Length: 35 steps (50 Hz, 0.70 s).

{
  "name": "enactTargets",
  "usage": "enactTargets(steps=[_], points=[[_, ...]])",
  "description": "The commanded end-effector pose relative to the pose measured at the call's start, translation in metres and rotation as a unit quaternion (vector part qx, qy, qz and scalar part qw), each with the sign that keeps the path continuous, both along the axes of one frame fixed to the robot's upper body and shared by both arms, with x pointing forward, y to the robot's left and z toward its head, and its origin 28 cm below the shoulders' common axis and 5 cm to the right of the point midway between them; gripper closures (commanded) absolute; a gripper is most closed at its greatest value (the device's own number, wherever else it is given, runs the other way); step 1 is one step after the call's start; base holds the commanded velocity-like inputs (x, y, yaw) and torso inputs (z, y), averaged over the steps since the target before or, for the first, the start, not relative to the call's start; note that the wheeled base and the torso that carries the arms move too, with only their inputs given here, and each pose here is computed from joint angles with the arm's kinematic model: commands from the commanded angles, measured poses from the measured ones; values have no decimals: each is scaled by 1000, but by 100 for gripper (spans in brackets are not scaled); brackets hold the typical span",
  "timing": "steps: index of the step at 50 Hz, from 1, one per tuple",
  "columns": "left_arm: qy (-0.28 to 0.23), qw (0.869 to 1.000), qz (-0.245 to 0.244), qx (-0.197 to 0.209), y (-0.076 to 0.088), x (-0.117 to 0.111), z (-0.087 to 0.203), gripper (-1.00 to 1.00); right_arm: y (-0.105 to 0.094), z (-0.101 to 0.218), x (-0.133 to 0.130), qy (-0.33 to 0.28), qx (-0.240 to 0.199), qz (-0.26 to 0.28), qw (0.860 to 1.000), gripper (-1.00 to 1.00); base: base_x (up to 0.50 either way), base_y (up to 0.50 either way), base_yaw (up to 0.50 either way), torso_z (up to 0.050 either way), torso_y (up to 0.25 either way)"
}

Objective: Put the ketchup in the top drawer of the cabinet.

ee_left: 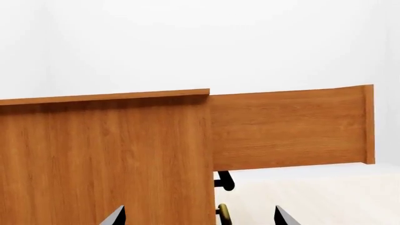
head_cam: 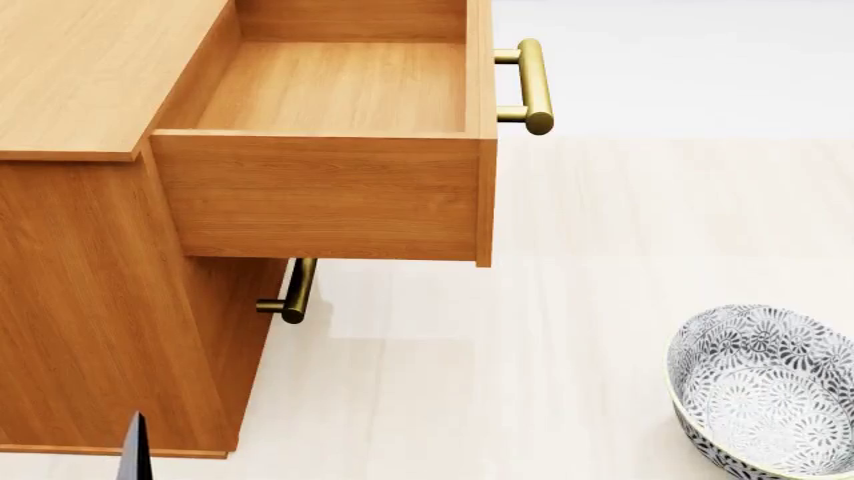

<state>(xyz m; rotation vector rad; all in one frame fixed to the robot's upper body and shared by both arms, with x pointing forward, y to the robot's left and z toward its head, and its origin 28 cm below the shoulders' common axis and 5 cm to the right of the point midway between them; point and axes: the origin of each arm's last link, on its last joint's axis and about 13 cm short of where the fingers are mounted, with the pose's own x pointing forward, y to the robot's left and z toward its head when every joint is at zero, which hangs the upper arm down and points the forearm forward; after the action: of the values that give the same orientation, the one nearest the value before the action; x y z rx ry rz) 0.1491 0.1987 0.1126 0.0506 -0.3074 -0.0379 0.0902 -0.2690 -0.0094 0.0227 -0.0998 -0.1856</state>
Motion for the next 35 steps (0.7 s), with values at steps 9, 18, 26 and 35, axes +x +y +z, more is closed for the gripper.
enactTargets(steps=[9,18,26,35], points=[[-1,1000,1,-1,0,0,1,-100,1,-6,1,4,8,-5,1000,-100,0,0,0,0,0],[0,1000,1,-1,0,0,1,-100,2,-6,1,3,6,-4,1000,100,0,0,0,0,0],[0,1000,1,-1,0,0,0,-100,3,-6,1,4,5,-1,1000,100,0,0,0,0,0],[1,1000,1,-1,0,0,0,-100,2,16,9,-10,-4,-23,1000,100,0,0,0,0,0]])
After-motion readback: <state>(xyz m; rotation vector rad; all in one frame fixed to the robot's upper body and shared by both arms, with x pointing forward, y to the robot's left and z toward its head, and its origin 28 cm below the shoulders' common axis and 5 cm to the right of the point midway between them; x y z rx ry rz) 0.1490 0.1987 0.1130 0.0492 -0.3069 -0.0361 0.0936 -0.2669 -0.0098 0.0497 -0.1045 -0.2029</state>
